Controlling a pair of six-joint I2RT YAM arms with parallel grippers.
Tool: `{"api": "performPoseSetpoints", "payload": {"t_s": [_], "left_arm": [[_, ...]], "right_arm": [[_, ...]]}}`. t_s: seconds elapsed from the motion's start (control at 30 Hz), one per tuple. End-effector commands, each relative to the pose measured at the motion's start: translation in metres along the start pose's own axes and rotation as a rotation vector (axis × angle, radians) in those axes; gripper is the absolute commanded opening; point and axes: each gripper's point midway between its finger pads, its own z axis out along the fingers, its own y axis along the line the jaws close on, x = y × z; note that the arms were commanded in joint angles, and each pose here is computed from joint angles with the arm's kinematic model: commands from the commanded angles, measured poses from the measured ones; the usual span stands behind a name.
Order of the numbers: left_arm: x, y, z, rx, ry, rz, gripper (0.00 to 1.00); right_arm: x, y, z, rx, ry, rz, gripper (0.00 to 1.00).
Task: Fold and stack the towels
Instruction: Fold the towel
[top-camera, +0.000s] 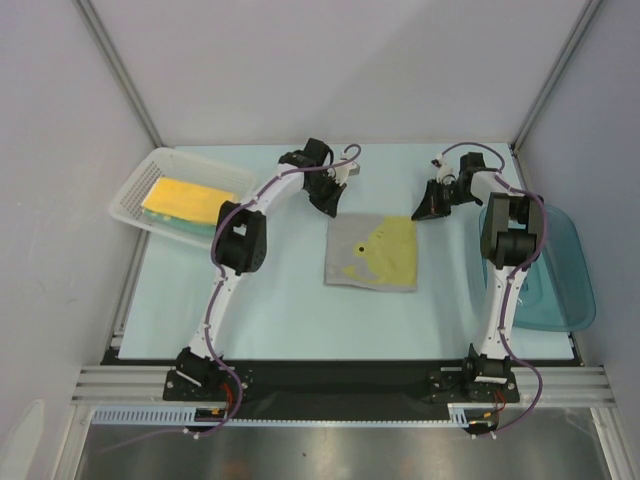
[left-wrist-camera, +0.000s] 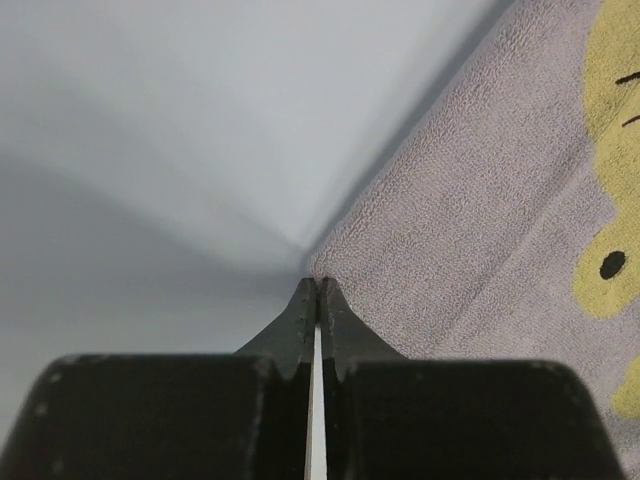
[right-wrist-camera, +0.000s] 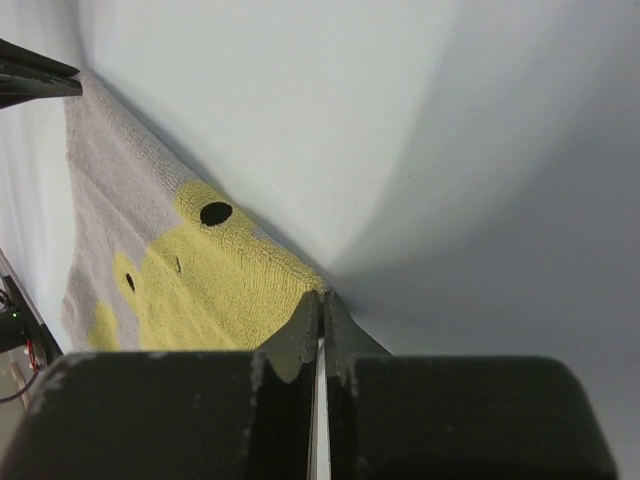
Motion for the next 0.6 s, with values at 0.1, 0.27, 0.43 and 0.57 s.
{"api": "performPoseSetpoints", "payload": {"t_s": [0.1,0.27,0.43,0.57], "left_arm": [[-0.017,0.011,-0.014,-0.064,-0.037,0.057,0.0],[-0.02,0.01,-0.02,-0.075,-0.052,0.077,0.01],[-0.024,0.009,-0.022,-0.071,-0.078,0.085,0.0],[-0.039,0.008,-0.035,-0.091,-0.125,0.093,0.0]], "right_arm": [[-0.022,-0.012,-0.009,0.07,-0.073,-0.05,0.0],[-0.03,-0.01,-0.011,0.077,-0.104,-0.069,0.0],[-0.036,-0.004,-0.012,0.055,-0.127,-0.082,0.0],[-0.044,0.002,-0.017,0.05,-0.157,-0.111,0.0]]}}
